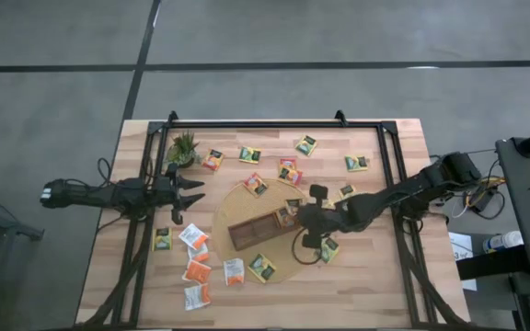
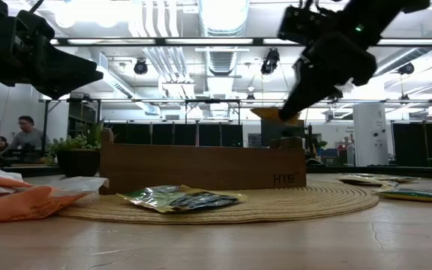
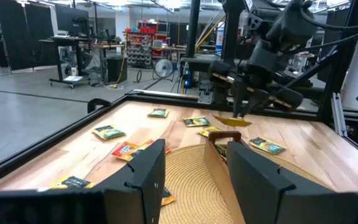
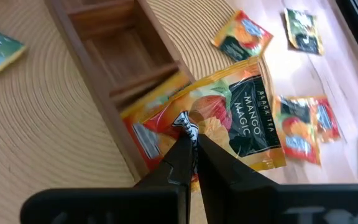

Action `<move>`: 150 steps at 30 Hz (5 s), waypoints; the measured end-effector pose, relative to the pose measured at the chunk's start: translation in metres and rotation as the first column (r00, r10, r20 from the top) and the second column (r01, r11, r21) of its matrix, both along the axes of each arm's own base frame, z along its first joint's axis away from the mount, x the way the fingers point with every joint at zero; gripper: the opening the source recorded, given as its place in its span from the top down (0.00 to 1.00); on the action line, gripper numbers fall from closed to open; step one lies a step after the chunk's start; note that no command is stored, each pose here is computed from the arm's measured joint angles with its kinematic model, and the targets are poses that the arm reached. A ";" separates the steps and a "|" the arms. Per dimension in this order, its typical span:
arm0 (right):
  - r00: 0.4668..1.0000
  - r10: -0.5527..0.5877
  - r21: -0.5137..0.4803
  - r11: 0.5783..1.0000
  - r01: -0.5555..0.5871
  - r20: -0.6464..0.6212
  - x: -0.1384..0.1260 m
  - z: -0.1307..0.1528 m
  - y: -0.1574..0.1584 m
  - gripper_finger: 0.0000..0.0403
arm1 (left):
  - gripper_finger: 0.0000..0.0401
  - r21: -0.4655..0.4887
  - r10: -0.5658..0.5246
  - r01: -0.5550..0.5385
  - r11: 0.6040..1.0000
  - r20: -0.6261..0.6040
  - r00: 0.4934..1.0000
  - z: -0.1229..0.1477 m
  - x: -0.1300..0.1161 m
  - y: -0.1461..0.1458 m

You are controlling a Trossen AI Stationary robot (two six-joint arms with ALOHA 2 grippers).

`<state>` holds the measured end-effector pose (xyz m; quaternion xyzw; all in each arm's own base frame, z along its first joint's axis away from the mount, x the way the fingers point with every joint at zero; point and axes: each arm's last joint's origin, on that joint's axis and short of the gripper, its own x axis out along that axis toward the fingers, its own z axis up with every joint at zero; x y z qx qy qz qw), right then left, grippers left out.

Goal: Pick & Place Tea
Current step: Put the orange tea bag into the right section of the wooden organizer

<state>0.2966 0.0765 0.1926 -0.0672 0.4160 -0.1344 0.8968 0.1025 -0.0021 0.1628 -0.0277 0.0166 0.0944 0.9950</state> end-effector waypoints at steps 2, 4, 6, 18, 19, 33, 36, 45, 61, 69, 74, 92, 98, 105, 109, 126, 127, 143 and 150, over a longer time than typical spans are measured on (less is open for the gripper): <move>1.000 0.010 -0.020 1.000 -0.010 -0.010 0.011 -0.001 0.003 0.97 | 0.59 0.000 0.000 0.000 1.000 0.000 1.000 0.000 0.000 0.000; 0.999 0.016 -0.044 0.999 -0.018 -0.045 0.022 -0.005 0.006 0.97 | 0.59 0.000 0.000 0.000 1.000 0.000 1.000 0.000 0.000 0.000; 0.994 0.012 -0.065 0.998 -0.020 -0.111 0.031 -0.011 0.008 0.97 | 0.59 0.000 0.000 0.000 1.000 0.000 1.000 0.000 0.000 0.000; 0.937 -0.103 -0.164 0.985 0.050 -0.334 0.065 -0.035 0.009 0.97 | 0.59 0.000 0.000 0.000 1.000 -0.001 1.000 0.000 0.000 0.000; 0.937 -0.101 -0.162 0.986 0.049 -0.333 0.066 -0.035 0.010 0.97 | 0.59 0.000 0.000 0.000 1.000 -0.001 1.000 0.000 0.000 0.000; 0.936 -0.041 -0.137 0.991 -0.008 -0.350 0.069 -0.029 0.016 0.86 | 0.59 0.000 0.000 0.000 1.000 -0.003 1.000 0.000 0.000 0.000; 0.936 -0.018 -0.143 0.989 -0.035 -0.352 0.070 -0.026 0.018 0.78 | 0.59 0.000 0.000 0.000 1.000 -0.003 1.000 0.000 0.000 0.000; 0.939 0.007 -0.161 0.985 -0.067 -0.345 0.064 -0.003 0.016 0.58 | 0.59 0.000 0.000 0.000 1.000 -0.002 1.000 0.000 0.000 0.000; 0.944 0.023 -0.207 0.974 -0.096 -0.329 0.062 0.025 -0.020 0.52 | 0.59 0.000 0.000 0.000 1.000 -0.002 1.000 0.000 0.000 0.000; 0.929 0.127 0.046 0.992 -0.118 -0.347 0.067 0.017 -0.064 0.56 | 0.59 0.000 0.000 0.000 1.000 -0.002 1.000 0.000 0.000 0.000; 0.933 0.211 0.167 0.972 -0.167 -0.292 0.070 0.014 -0.082 0.59 | 0.59 0.000 0.000 0.000 1.000 -0.002 1.000 0.000 0.000 0.000; 0.926 0.253 0.245 0.952 -0.186 -0.279 0.068 0.005 -0.085 0.68 | 0.59 0.000 0.000 0.000 1.000 -0.002 1.000 0.000 0.000 0.000; 0.929 0.250 0.244 0.952 -0.185 -0.273 0.067 -0.002 -0.085 0.70 | 0.59 0.000 0.000 0.000 1.000 -0.002 1.000 0.000 0.000 0.000; 0.921 0.281 0.290 0.936 -0.200 -0.270 0.065 -0.006 -0.084 0.73 | 0.59 0.000 0.000 0.000 1.000 -0.002 1.000 0.000 0.000 0.000; 0.918 0.300 0.323 0.923 -0.210 -0.261 0.065 -0.006 -0.083 0.75 | 0.59 0.000 0.000 0.000 1.000 -0.002 1.000 0.000 0.000 0.000; 0.917 0.306 0.330 0.919 -0.214 -0.256 0.066 -0.008 -0.082 0.81 | 0.59 0.000 0.000 0.000 1.000 -0.002 1.000 0.000 0.000 0.000; 0.916 0.306 0.331 0.919 -0.214 -0.259 0.067 -0.010 -0.082 0.81 | 0.59 0.000 0.000 0.000 1.000 -0.002 1.000 0.000 0.000 0.000; 0.896 0.302 0.248 0.942 -0.228 -0.324 0.069 -0.001 -0.084 0.96 | 0.59 0.000 0.000 0.000 1.000 -0.002 1.000 0.000 0.000 0.000; 0.900 0.295 0.253 0.943 -0.218 -0.322 0.069 -0.001 -0.082 0.96 | 0.59 0.000 0.000 0.000 1.000 -0.002 1.000 0.000 0.000 0.000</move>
